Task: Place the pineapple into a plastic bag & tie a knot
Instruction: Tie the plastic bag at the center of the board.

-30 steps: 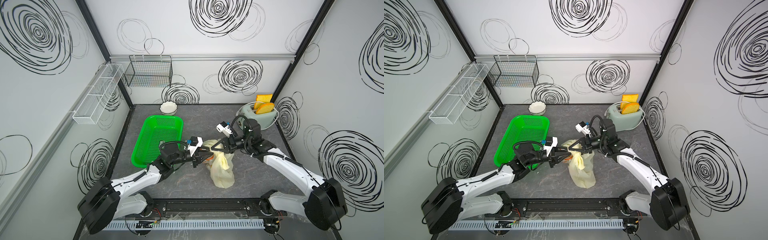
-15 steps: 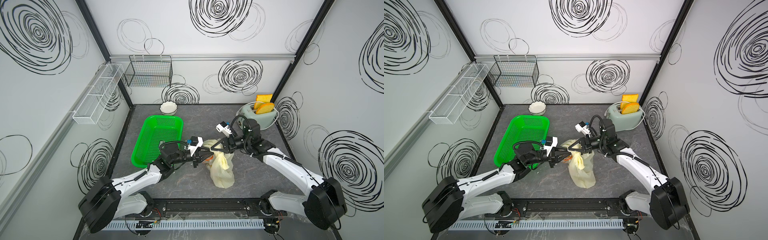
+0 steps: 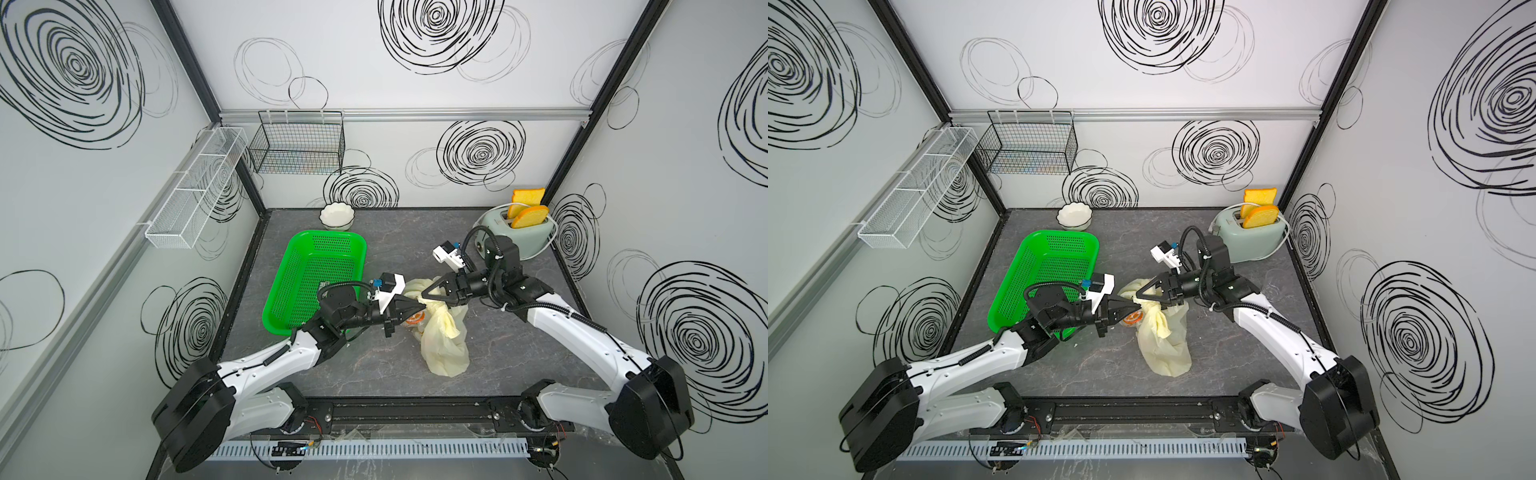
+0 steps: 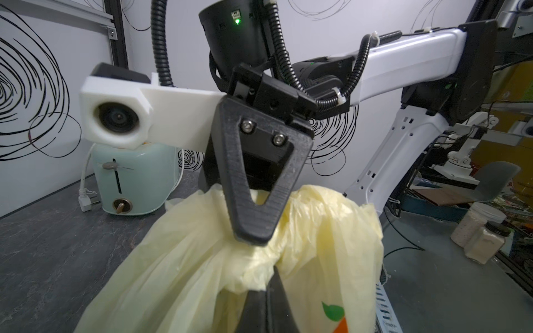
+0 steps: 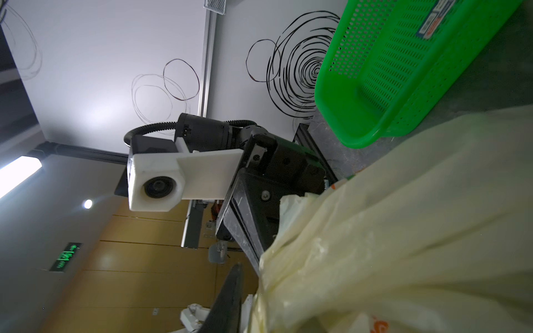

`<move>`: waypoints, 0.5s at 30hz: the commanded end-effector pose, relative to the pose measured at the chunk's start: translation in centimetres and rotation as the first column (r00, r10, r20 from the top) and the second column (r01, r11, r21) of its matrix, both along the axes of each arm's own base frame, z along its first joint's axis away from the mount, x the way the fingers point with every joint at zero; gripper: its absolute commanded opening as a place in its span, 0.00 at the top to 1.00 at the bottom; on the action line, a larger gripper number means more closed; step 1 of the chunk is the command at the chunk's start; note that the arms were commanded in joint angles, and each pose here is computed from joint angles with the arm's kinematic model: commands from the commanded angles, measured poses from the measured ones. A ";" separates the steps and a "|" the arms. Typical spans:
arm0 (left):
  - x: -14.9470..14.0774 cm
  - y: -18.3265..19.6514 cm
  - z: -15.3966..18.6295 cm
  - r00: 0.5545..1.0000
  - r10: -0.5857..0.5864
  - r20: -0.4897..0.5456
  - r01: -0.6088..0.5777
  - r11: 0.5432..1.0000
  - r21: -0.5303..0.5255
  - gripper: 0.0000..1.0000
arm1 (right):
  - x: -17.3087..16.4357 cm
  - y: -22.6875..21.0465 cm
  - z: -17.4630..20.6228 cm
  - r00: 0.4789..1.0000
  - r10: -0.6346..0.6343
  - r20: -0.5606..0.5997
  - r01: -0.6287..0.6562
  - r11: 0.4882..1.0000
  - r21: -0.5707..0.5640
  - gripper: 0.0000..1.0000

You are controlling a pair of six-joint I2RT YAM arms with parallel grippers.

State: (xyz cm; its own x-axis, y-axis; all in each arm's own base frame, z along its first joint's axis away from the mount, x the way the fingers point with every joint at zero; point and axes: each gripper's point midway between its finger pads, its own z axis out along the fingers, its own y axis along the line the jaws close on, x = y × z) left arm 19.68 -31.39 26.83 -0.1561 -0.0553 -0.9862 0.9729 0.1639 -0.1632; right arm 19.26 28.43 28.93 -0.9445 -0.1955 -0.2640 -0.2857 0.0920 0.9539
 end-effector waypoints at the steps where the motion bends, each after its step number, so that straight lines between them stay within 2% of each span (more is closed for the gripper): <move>1: 0.5 0.3 3.2 0.997 0.043 0.057 -0.040 0.998 -0.054 1.00 | 1.2 -1.0 0.3 0.993 -0.082 0.079 0.088 0.994 -0.068 0.58; 2: 0.8 0.3 3.2 0.997 0.059 0.049 -0.057 0.997 -0.044 1.00 | 1.5 -1.3 0.4 0.988 -0.107 0.107 0.118 0.989 -0.095 0.51; 4: 1.1 0.1 3.2 0.997 0.076 0.034 -0.075 0.997 -0.026 1.00 | 1.7 -1.9 0.1 0.976 -0.139 0.166 0.166 0.972 -0.164 0.42; 7: 1.4 -0.2 2.9 0.995 0.096 0.006 -0.096 0.995 0.015 1.00 | 1.7 -2.8 -0.2 0.958 -0.159 0.240 0.220 0.941 -0.256 0.38; 11: 1.3 -0.9 2.6 0.994 0.105 -0.029 -0.102 0.991 0.089 1.00 | 2.1 -3.8 0.7 0.917 -0.175 0.359 0.312 0.875 -0.371 0.35; 15: 1.0 -1.1 2.3 0.993 0.113 -0.044 -0.107 0.986 0.131 1.00 | 1.3 -4.8 2.1 0.888 -0.176 0.424 0.367 0.828 -0.425 0.34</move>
